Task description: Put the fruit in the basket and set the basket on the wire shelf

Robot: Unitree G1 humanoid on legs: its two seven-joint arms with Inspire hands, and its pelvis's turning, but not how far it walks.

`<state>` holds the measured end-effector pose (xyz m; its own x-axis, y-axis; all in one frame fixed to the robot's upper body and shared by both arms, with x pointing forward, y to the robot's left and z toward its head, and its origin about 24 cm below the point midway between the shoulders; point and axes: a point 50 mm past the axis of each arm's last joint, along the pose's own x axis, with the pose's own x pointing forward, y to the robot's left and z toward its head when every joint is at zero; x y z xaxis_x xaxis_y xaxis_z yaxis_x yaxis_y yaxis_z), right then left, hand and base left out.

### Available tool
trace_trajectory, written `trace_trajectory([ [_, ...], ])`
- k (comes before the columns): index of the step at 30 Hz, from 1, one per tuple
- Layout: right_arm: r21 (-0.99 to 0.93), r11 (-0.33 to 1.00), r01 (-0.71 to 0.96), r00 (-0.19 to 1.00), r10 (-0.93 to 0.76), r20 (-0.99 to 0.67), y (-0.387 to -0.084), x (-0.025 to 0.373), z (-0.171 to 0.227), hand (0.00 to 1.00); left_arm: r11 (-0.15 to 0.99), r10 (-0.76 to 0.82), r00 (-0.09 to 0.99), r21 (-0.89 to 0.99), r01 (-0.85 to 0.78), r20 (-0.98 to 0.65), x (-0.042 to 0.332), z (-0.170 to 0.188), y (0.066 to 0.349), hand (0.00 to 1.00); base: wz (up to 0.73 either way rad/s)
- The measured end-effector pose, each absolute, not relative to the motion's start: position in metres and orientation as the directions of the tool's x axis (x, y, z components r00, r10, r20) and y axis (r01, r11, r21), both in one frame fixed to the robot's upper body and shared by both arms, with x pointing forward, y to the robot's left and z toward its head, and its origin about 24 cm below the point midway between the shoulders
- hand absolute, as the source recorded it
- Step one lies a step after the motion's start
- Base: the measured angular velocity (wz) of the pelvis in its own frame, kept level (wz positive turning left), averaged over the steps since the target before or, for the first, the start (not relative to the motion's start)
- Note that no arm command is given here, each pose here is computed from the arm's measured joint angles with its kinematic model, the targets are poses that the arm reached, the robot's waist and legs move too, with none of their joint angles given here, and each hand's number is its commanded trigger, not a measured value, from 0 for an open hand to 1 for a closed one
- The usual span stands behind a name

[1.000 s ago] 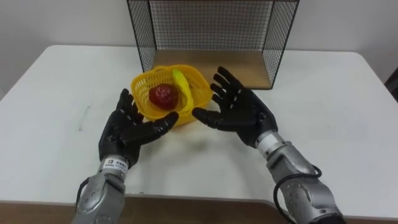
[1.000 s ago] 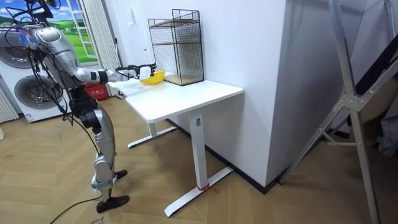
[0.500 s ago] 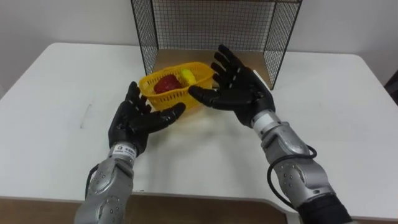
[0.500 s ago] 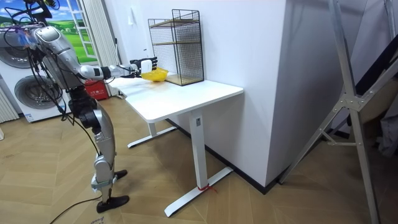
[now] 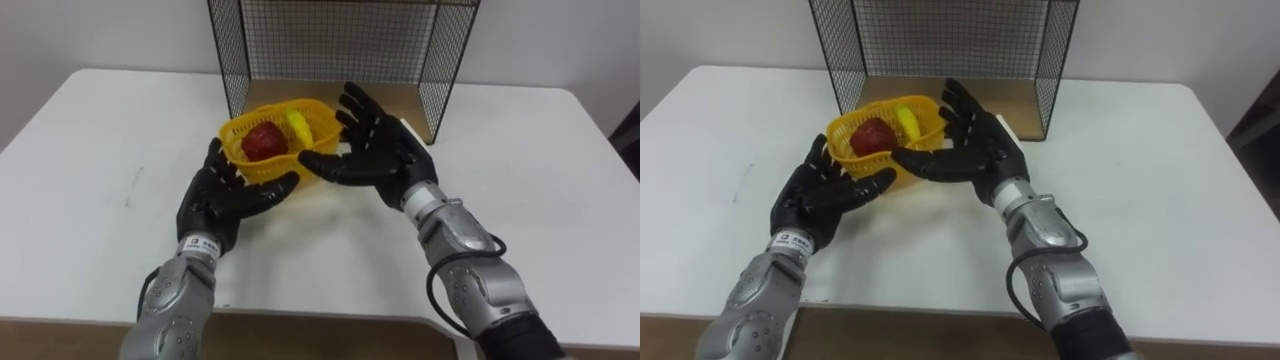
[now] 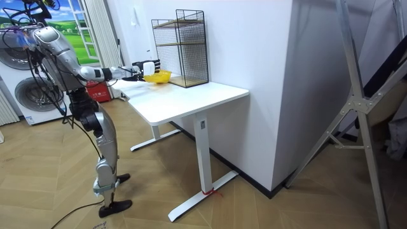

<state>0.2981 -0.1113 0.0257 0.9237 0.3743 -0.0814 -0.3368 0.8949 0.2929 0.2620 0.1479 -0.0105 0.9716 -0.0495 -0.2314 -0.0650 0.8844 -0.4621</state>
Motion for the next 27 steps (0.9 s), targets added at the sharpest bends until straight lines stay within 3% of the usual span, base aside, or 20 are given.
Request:
trace_trajectory([
  [27, 0.319, 0.900, -0.298, 0.911, 0.367, -0.186, -0.115, 0.271, -0.006, 0.00, 0.887, -0.033, 0.978, -0.457, -0.066, -0.205, 0.270, -0.002, 0.146, 0.00, -0.01],
])
